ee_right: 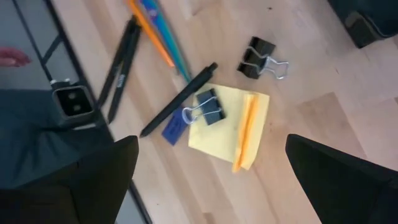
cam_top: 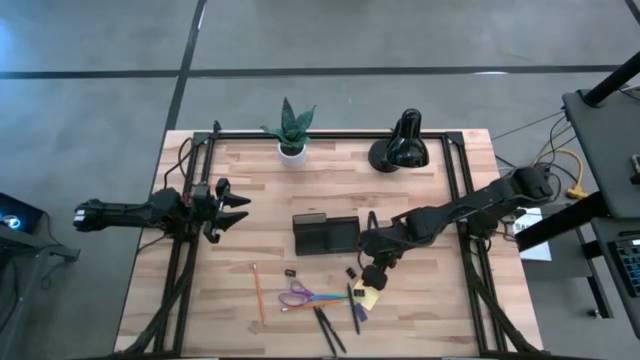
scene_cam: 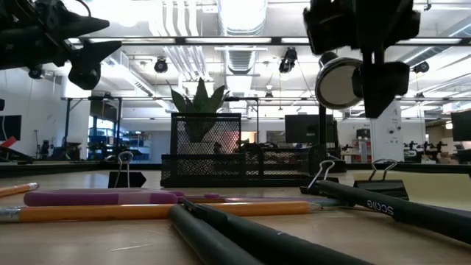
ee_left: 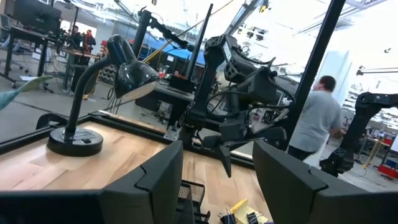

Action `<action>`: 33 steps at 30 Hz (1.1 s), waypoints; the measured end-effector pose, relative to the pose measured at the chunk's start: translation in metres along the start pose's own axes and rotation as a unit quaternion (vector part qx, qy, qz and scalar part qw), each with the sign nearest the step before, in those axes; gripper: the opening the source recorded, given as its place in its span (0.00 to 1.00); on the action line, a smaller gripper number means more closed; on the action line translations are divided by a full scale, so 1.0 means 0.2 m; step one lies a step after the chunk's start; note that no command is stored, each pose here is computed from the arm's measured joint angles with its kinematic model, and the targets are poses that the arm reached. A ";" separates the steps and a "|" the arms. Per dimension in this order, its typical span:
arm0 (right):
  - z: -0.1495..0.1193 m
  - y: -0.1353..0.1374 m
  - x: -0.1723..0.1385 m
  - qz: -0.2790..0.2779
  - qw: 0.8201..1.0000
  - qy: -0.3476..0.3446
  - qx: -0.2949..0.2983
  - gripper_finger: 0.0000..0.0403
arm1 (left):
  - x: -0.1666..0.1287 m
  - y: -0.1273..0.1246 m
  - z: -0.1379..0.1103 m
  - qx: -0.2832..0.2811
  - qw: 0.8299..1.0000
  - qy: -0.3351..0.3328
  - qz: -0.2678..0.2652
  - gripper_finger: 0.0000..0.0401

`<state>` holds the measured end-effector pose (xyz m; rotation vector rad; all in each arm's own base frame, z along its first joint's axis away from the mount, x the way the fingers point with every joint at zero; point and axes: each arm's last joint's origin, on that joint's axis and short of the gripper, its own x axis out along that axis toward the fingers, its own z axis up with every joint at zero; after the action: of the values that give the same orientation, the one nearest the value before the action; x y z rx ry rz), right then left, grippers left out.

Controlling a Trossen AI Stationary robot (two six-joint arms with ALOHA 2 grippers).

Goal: Pick and place office supplies into organizer
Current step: Put the middle binder clip into the desk organizer

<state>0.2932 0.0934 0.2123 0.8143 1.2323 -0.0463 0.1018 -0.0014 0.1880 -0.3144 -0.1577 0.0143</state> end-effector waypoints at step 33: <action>0.04 0.05 0.03 0.046 0.990 -0.056 0.121 0.98 | 0.00 0.00 0.00 0.000 1.000 0.001 0.000 0.45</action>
<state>0.3065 0.0979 0.2138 1.0656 1.0948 -0.1671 0.1018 -0.0014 0.1879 -0.3144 -0.1566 0.0145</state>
